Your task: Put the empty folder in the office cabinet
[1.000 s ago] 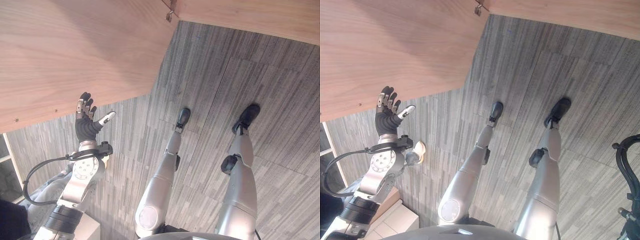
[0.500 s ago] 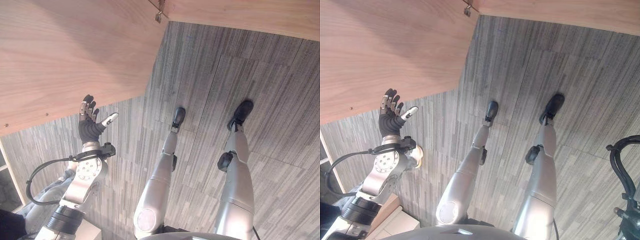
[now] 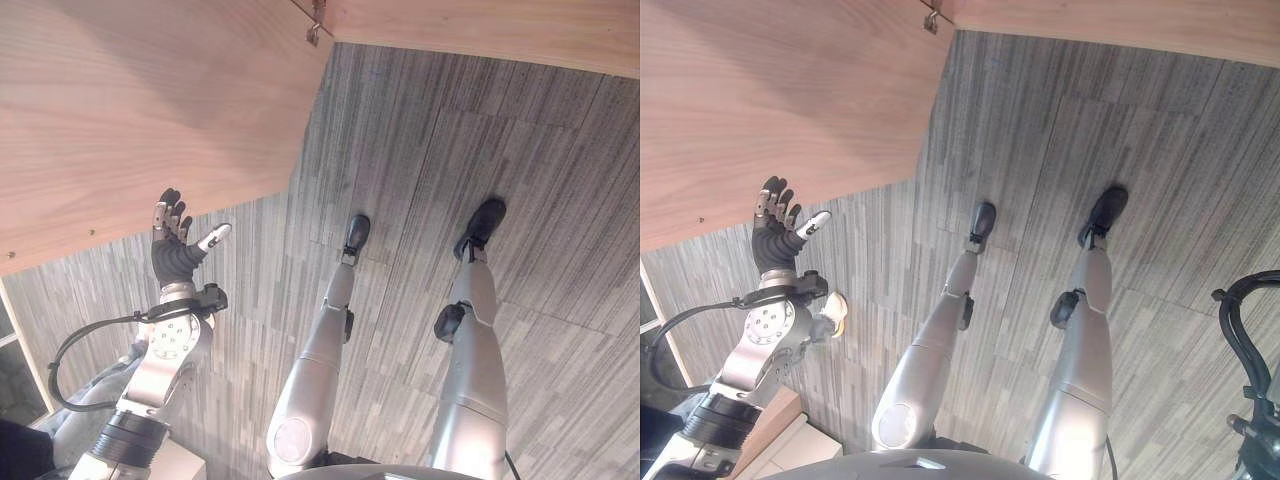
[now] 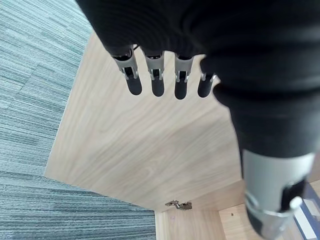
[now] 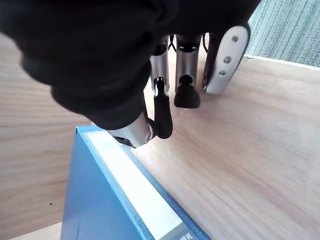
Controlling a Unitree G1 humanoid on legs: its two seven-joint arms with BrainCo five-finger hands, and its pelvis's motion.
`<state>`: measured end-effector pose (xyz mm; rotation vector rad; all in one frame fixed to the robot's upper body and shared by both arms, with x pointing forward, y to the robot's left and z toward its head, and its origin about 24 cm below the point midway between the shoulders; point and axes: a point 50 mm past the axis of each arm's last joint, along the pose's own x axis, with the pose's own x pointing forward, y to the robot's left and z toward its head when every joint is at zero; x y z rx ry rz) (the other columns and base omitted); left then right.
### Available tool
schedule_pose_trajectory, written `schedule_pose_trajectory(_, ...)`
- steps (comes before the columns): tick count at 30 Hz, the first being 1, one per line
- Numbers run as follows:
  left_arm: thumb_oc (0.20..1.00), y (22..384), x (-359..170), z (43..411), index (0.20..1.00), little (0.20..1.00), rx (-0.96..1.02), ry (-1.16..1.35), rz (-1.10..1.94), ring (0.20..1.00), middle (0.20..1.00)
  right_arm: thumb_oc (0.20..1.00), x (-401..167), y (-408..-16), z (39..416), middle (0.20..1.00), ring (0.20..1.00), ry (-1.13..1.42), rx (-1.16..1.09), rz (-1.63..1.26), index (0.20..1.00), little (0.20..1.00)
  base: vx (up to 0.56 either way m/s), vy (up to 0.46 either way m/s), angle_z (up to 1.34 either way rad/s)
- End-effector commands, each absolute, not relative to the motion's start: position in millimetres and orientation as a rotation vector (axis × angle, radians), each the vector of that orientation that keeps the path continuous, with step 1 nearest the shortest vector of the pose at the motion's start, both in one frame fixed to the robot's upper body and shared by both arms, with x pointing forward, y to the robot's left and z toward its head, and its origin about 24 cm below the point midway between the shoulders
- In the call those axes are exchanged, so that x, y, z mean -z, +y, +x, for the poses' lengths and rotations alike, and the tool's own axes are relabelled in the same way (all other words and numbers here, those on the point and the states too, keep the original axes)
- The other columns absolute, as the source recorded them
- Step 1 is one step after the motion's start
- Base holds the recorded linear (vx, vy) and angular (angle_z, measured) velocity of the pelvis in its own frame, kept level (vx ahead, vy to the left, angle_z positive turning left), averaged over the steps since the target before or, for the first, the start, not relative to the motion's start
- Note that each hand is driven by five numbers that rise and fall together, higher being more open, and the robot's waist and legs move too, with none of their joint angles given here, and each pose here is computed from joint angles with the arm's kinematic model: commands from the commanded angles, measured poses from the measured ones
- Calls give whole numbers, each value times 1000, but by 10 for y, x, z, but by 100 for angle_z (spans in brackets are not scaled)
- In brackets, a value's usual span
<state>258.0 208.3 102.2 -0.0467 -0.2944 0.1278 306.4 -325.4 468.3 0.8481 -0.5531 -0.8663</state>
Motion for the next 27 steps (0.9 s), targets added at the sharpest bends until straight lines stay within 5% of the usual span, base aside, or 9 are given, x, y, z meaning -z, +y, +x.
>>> schedule_pose_trajectory(1,1000,2112,-941,2470,1000,1000,-127,-280,-36,1000,1000,200,-4200,-3154,3467,200,200,-462,839,607,200,200,0,0,0)
schedule_pose_trajectory(12,1000,2139,-977,2465,1000,1000,-87,-296,-5,1000,1000,200,-4534,-2535,3610,200,200,-584,550,324,200,200,3,1,-2)
schedule_pose_trajectory(27,1000,2148,-977,2491,1000,1000,-76,-285,24,1000,1000,200,-4511,-1937,3774,200,200,-596,355,324,200,200,-2,1,-1)
